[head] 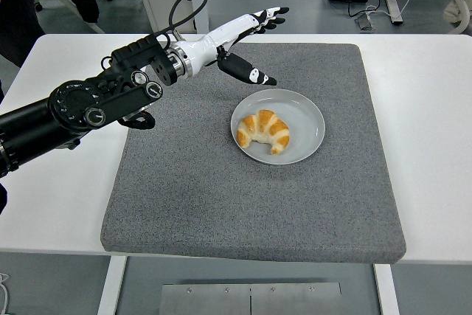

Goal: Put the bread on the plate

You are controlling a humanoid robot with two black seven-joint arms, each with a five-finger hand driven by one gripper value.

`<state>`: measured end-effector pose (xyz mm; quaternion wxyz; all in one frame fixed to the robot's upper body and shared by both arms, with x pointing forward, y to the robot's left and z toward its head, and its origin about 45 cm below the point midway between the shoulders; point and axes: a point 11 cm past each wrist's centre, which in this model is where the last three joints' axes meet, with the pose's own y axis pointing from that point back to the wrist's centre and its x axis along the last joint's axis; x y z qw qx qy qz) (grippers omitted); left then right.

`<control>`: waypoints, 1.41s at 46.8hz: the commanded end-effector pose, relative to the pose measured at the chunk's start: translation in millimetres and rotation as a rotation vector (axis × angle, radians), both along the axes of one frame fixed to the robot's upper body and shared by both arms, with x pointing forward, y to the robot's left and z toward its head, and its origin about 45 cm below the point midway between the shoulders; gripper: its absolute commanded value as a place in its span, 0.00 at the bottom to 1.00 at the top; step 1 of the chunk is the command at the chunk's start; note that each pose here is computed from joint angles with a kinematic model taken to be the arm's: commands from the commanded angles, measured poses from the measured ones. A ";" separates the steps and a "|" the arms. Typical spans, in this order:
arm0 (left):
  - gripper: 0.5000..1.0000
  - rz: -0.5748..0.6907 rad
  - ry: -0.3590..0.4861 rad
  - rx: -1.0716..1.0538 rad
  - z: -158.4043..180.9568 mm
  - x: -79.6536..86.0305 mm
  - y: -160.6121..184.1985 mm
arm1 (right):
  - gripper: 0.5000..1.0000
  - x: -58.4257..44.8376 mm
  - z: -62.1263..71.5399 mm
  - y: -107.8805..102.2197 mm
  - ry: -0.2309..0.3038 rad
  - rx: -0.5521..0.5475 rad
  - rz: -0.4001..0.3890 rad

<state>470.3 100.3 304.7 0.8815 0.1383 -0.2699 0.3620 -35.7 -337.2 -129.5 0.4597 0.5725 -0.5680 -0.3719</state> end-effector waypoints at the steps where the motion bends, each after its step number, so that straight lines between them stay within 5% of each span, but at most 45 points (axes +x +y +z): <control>1: 0.95 0.040 0.032 -0.081 7.8 5.0 8.4 | 1.00 0.1 0.0 0.1 0.000 0.001 0.000; 22: 0.95 0.204 0.174 -0.352 9.8 17.7 55.8 | 1.00 -0.1 0.0 0.0 0.001 0.000 0.000; 66: 0.95 0.478 0.371 -0.699 -44.8 10.7 127.7 | 1.00 0.1 0.0 0.1 0.000 0.001 0.000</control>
